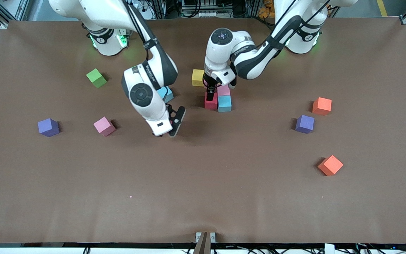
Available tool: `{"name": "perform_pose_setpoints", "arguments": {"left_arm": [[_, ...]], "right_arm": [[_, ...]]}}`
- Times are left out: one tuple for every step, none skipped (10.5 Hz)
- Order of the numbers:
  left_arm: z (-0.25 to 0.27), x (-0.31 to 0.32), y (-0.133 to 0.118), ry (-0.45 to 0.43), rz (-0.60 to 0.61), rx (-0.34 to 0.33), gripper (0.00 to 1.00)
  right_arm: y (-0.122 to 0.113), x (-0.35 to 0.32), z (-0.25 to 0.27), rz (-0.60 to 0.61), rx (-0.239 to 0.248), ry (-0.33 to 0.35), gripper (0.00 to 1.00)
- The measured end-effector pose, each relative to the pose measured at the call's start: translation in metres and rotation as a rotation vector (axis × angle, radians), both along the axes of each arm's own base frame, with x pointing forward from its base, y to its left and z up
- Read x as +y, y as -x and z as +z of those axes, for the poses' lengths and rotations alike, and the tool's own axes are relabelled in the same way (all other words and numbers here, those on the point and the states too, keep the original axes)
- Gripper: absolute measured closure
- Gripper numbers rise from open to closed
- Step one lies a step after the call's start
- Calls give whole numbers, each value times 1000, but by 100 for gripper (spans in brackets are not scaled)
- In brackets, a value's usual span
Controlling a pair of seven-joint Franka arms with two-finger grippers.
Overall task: Form number 2 with 11 blocks
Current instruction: 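Place the red cube under the cyan cube while the right gripper carries pink, then place the pink cube beside the red cube while the left gripper reaches blue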
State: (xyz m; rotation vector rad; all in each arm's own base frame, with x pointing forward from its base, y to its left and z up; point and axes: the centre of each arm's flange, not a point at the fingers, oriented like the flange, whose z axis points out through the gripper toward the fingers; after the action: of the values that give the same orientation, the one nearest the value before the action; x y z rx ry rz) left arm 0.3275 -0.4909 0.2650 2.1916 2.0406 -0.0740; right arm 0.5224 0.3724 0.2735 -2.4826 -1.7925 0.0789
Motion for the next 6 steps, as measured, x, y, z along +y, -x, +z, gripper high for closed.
{"name": "perform_pose_setpoints", "arguments": {"left_arm": [[8, -1, 3, -12, -16, -8, 0], [19, -2, 6, -31, -39, -21, 0], [36, 1, 4, -49, -56, -47, 0], [55, 6, -4, -51, -60, -83, 0], [74, 14, -19, -42, -58, -119, 0], [90, 23, -39, -44, -80, -149, 0]], "right_arm": [[11, 15, 0, 32, 2, 0, 40], [23, 28, -2, 61, 5, 1, 40], [35, 38, -6, 88, 13, 7, 40], [45, 43, -10, 118, 22, 13, 40], [53, 44, -14, 146, 32, 16, 40], [60, 41, -16, 168, 41, 17, 40]]}}
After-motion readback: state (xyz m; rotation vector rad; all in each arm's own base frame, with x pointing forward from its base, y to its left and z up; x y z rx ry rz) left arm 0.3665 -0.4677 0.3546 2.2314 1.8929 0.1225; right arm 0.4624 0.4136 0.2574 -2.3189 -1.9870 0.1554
